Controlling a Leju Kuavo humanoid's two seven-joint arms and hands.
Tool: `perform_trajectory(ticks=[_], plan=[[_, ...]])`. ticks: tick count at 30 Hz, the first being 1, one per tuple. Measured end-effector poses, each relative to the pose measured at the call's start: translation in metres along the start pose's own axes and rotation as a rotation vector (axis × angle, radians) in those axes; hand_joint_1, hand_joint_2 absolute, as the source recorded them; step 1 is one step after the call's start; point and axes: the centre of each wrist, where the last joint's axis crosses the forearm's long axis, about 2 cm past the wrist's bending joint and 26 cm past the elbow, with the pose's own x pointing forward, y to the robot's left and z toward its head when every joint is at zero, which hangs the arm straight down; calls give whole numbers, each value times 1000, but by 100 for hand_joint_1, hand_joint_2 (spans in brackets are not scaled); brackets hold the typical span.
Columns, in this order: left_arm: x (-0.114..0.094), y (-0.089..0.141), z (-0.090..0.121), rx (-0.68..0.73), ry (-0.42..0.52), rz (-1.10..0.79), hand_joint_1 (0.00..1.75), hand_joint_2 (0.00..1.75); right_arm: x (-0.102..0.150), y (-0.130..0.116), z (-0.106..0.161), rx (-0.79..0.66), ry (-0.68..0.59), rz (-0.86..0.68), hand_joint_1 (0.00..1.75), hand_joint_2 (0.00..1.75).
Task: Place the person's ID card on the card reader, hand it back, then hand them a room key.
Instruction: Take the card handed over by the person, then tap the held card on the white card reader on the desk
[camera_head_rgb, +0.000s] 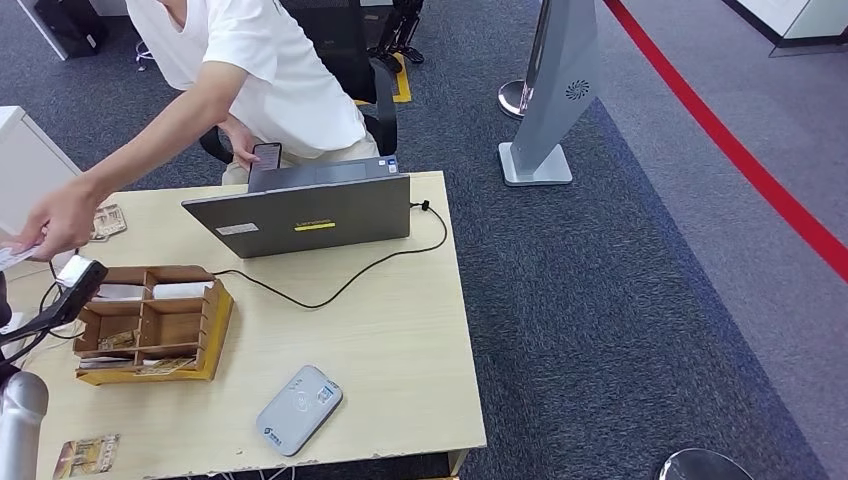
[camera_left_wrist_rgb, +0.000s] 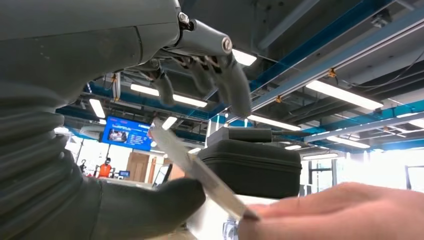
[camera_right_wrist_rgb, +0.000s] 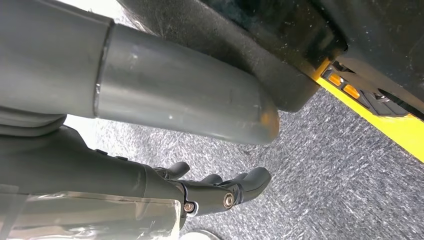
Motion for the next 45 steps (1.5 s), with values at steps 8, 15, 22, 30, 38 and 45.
perform_trajectory(ticks=[8, 15, 22, 30, 38, 45], plan=[[-1, -2, 5, -11, 1, 5, 175, 175, 1, -1, 0, -5, 1, 13, 0, 0], [1, -3, 6, -35, 1, 25, 175, 175, 1, -1, 0, -8, 2, 17, 0, 0], [18, -4, 19, -56, -60, 46, 175, 175, 1, -1, 0, -10, 10, 18, 0, 0], [87, 20, 67, 0, -293, 126, 175, 175, 1, -1, 0, -18, 16, 15, 0, 0], [149, 49, 104, 56, -478, 244, 175, 175, 1, -1, 0, -15, 25, 21, 0, 0], [174, 60, 124, 52, -543, 320, 175, 175, 1, -1, 0, -16, 26, 19, 0, 0]])
